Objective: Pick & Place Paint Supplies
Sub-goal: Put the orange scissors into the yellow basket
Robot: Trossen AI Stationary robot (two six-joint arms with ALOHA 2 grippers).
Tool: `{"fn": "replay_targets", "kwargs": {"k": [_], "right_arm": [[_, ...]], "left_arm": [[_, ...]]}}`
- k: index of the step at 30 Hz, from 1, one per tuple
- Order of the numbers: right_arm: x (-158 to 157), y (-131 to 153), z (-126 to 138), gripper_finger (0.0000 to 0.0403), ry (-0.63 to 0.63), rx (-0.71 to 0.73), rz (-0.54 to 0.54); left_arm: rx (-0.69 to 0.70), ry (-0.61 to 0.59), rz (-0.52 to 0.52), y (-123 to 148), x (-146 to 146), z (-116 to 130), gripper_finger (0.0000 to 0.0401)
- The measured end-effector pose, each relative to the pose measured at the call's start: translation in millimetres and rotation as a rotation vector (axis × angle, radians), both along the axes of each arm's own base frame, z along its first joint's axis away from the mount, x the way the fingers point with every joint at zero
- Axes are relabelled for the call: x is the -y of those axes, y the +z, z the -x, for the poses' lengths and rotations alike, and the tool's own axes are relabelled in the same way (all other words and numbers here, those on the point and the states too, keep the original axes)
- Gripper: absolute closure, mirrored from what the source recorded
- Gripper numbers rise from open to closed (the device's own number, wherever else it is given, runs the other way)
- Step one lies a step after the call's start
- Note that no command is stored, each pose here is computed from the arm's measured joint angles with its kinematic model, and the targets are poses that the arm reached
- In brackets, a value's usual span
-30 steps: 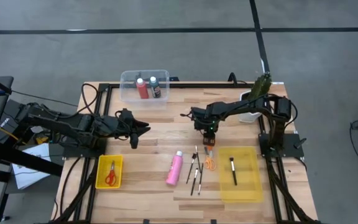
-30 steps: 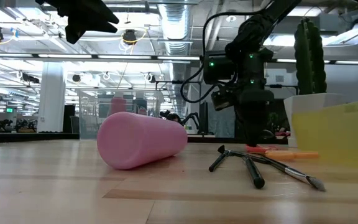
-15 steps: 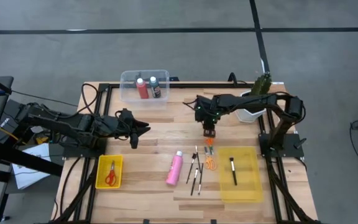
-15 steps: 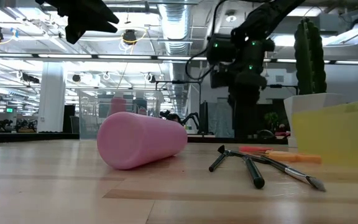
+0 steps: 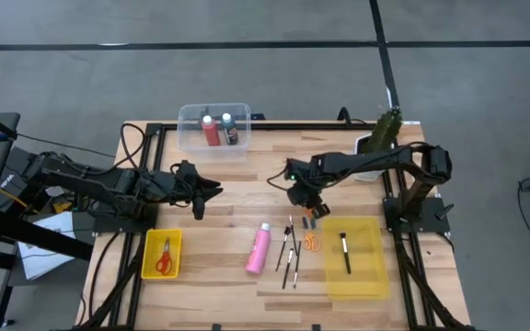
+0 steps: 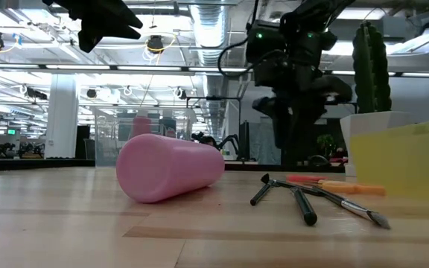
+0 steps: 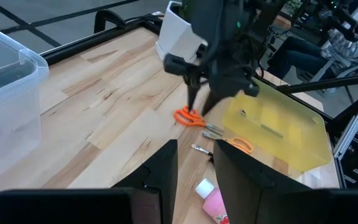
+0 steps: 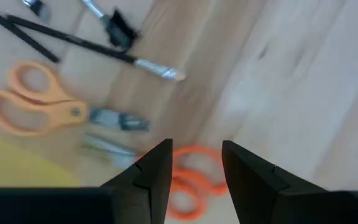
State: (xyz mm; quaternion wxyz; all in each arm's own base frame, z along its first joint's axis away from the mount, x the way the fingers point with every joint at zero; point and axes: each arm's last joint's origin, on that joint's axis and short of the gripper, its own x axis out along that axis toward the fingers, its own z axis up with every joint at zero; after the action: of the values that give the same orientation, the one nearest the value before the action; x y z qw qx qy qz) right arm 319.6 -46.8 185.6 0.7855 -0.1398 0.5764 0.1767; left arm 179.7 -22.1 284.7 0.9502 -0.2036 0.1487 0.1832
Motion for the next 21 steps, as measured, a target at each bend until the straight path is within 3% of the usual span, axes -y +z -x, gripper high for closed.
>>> {"fn": "replay_targets", "kwargs": {"k": [13, 18, 21], "right_arm": [[0.7, 0.5, 3.3, 0.0267, -0.893, -0.126, -0.211], [-0.1, -0.7, 8.1, 0.0267, -1.15, -0.192, -0.239], [0.1, -0.7, 8.2, 0.0267, -1.22, -0.198, -0.255]], "left_arm": [[0.018, 0.001, 0.008, 1.4, 0.1, -0.7, 0.0304], [0.02, 0.001, 0.008, 1.6, 0.2, -0.8, 0.0304], [0.024, 0.001, 0.009, 1.9, 0.2, -0.9, 0.0304]]}}
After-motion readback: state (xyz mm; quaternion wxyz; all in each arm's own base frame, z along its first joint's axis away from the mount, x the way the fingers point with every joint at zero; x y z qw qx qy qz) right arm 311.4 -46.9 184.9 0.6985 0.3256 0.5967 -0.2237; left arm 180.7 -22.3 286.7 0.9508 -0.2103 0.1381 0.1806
